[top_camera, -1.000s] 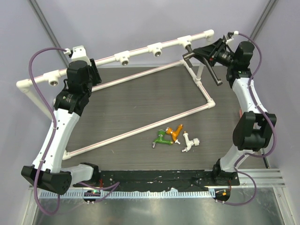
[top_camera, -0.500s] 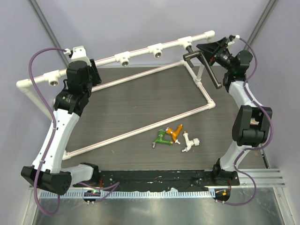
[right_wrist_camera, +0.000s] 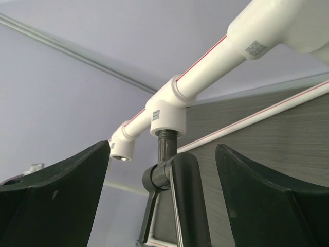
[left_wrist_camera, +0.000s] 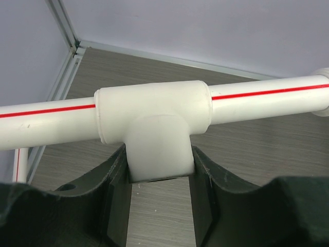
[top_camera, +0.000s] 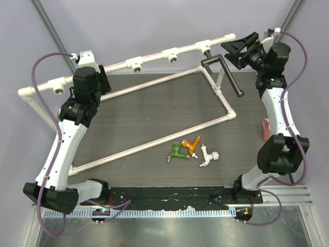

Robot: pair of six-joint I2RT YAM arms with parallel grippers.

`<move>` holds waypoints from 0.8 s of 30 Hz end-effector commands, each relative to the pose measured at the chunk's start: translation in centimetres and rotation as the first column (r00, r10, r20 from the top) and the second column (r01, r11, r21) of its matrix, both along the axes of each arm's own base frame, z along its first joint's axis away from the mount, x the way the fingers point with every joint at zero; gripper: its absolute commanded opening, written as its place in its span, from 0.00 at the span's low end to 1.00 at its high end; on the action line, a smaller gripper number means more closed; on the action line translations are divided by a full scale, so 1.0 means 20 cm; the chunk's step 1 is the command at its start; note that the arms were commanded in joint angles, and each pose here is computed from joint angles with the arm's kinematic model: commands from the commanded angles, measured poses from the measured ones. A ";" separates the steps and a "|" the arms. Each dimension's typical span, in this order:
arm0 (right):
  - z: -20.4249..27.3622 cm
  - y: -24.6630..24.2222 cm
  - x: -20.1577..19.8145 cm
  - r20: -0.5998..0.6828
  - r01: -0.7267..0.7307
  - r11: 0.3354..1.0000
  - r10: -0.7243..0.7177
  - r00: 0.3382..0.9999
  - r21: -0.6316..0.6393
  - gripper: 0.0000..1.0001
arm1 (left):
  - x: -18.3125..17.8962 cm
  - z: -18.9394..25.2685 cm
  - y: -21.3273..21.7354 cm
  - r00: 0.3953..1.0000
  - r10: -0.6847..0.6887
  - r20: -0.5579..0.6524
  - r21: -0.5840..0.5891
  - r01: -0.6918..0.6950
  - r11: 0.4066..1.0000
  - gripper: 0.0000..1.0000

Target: Install the water faucets

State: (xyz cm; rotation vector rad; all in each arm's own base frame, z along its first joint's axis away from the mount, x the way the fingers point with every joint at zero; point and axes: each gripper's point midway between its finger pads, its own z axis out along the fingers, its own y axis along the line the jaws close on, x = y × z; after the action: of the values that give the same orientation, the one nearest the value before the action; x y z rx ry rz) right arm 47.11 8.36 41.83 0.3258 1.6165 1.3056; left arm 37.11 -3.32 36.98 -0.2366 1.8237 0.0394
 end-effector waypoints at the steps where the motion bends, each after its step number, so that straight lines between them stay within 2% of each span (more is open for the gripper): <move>1: 0.04 -0.14 -0.08 0.039 0.191 0.943 -0.187 0.982 -0.273 0.90 | -0.05 0.11 0.15 0.992 0.112 0.065 -0.006 -0.112 0.994 0.00; 3: 0.06 -0.23 -0.08 0.085 0.285 0.884 -0.273 0.958 -0.372 0.91 | -0.05 0.12 0.15 0.992 0.111 0.067 -0.008 -0.110 0.994 0.00; 5: 0.03 -0.29 -0.11 0.073 0.323 0.839 -0.325 0.943 -0.438 0.90 | -0.05 0.12 0.15 0.991 0.112 0.067 -0.008 -0.112 0.994 0.00; 6: 0.07 -0.33 -0.14 0.126 0.374 0.790 -0.360 0.924 -0.486 0.90 | -0.05 0.12 0.15 0.991 0.112 0.067 -0.008 -0.112 0.994 0.00; 8: 0.09 -0.31 -0.17 0.161 0.395 0.738 -0.370 0.915 -0.546 0.91 | -0.05 0.11 0.14 0.992 0.111 0.065 -0.008 -0.110 0.994 0.00; 9: 0.10 -0.35 -0.19 0.198 0.436 0.673 -0.403 0.894 -0.598 0.91 | -0.05 0.11 0.15 0.992 0.111 0.065 -0.010 -0.111 0.994 0.00; 11: 0.13 -0.29 -0.22 0.232 0.441 0.633 -0.389 0.892 -0.636 0.91 | -0.05 0.11 0.15 0.991 0.113 0.065 -0.010 -0.112 0.994 0.00; 12: 0.15 -0.30 -0.24 0.262 0.451 0.573 -0.384 0.885 -0.685 0.91 | -0.05 0.12 0.15 0.992 0.110 0.067 -0.010 -0.109 0.994 0.00; 13: 0.15 -0.20 -0.25 0.277 0.441 0.549 -0.358 0.892 -0.710 0.91 | -0.05 0.12 0.15 0.992 0.111 0.067 -0.010 -0.111 0.994 0.00; 15: 0.16 -0.16 -0.27 0.312 0.456 0.476 -0.352 0.882 -0.752 0.91 | -0.05 0.12 0.15 0.991 0.113 0.067 -0.010 -0.112 0.994 0.00; 16: 0.18 -0.18 -0.27 0.347 0.480 0.407 -0.360 0.866 -0.777 0.91 | -0.06 0.12 0.15 0.991 0.114 0.068 -0.011 -0.114 0.993 0.00; 18: 0.20 -0.05 -0.30 0.384 0.479 0.374 -0.302 0.872 -0.794 0.91 | -0.06 0.12 0.15 0.991 0.113 0.068 -0.011 -0.112 0.994 0.00; 19: 0.20 -0.07 -0.31 0.415 0.495 0.288 -0.297 0.860 -0.820 0.91 | -0.06 0.12 0.15 0.991 0.114 0.067 -0.010 -0.114 0.993 0.00; 20: 0.20 0.04 -0.33 0.426 0.482 0.273 -0.241 0.872 -0.833 0.91 | -0.06 0.12 0.16 0.991 0.116 0.068 -0.011 -0.115 0.993 0.00; 22: 0.19 0.11 -0.35 0.447 0.481 0.187 -0.197 0.873 -0.857 0.91 | -0.06 0.12 0.15 0.991 0.115 0.070 -0.013 -0.114 0.993 0.00; 23: 0.18 0.09 -0.35 0.461 0.480 0.073 -0.184 0.868 -0.874 0.91 | -0.05 0.12 0.15 0.991 0.113 0.068 -0.012 -0.113 0.994 0.00; 24: 0.16 0.20 -0.38 0.463 0.471 0.039 -0.128 0.877 -0.881 0.91 | -0.06 0.12 0.15 0.991 0.115 0.070 -0.013 -0.114 0.993 0.00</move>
State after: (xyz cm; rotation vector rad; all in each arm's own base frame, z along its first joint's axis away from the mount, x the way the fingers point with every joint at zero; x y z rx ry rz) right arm 40.93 12.71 42.98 -0.2259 1.7451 0.0209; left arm 37.13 -3.28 36.96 -0.2366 1.8245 0.0354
